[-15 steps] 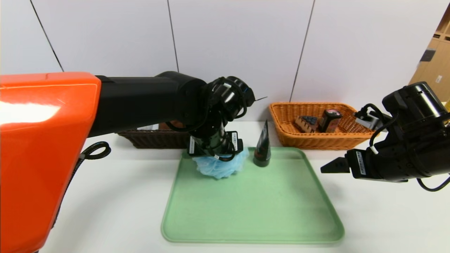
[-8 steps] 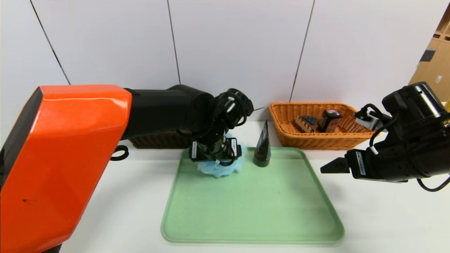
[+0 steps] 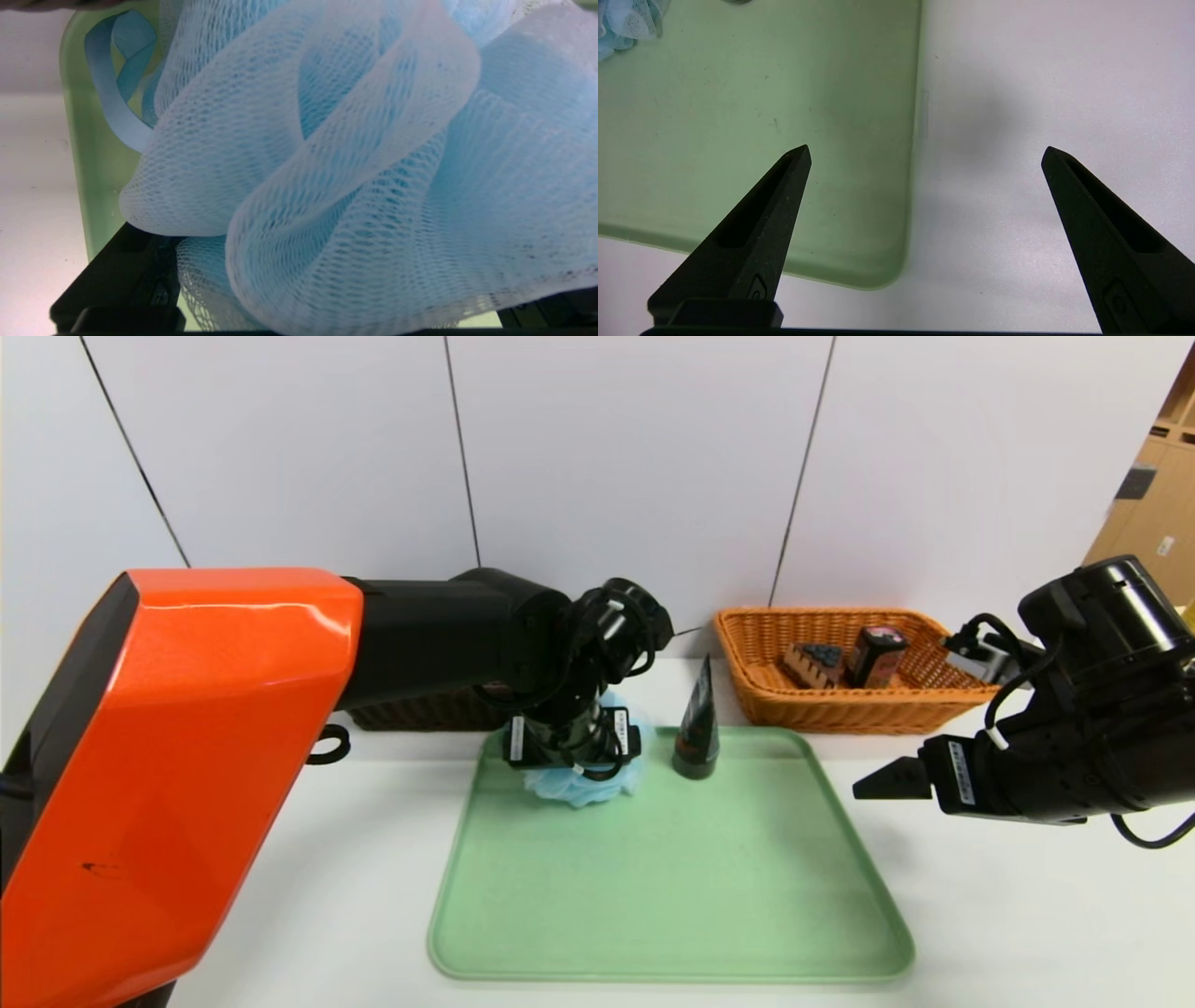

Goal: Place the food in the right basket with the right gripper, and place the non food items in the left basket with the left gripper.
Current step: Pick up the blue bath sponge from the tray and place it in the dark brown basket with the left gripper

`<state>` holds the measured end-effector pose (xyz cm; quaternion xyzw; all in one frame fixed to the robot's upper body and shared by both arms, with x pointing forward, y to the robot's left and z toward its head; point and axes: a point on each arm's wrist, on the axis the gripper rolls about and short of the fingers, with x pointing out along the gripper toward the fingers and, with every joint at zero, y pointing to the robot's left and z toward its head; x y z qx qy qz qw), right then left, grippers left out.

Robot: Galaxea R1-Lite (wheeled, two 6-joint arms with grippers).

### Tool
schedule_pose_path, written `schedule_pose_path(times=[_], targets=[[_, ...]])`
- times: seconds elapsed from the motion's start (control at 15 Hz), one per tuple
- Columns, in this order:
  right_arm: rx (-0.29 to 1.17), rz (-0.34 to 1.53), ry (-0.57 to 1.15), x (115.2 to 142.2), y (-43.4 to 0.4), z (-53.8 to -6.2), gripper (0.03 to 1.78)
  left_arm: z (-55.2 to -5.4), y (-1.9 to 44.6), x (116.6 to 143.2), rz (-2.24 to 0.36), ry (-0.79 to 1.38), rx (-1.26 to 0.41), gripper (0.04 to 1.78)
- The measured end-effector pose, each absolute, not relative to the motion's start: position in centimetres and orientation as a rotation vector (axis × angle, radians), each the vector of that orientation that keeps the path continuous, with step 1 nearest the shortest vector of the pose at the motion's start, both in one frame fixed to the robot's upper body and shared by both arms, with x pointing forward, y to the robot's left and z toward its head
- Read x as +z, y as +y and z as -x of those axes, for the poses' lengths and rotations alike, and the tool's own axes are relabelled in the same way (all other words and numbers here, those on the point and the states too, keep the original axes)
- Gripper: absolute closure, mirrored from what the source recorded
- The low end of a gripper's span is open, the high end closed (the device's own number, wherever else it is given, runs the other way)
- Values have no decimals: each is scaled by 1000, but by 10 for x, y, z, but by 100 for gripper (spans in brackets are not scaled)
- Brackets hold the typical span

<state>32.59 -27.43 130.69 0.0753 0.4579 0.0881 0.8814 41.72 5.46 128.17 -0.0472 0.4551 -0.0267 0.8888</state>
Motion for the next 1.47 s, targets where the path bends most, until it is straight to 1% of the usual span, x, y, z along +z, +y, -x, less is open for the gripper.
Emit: schedule_pose_path(times=[0.07,0.13,0.33,0.47,0.6,0.73,1.0,1.2,1.47], targets=[[184,-156,955,1307,-274,-326,10,-417,55,1282,99,945,-56,13],[184,-155,957,1306,-275,-325,10,-417,55,1283,99,944,-56,22],[183,-155,958,1306,-275,-323,10,-417,55,1284,102,942,-57,70],[185,-156,956,1306,-275,-323,10,-416,55,1284,103,942,-57,91],[185,-156,955,1306,-275,-323,10,-415,56,1287,106,943,-60,108],[185,-157,954,1306,-275,-323,10,-410,59,1297,123,954,-94,156],[184,-159,952,1307,-276,-322,10,-390,70,1326,177,1020,-218,157],[183,-162,951,1307,-277,-321,10,-372,85,1346,181,1062,-239,157],[184,-161,956,1306,-277,-318,10,-347,108,1385,215,998,-270,157]])
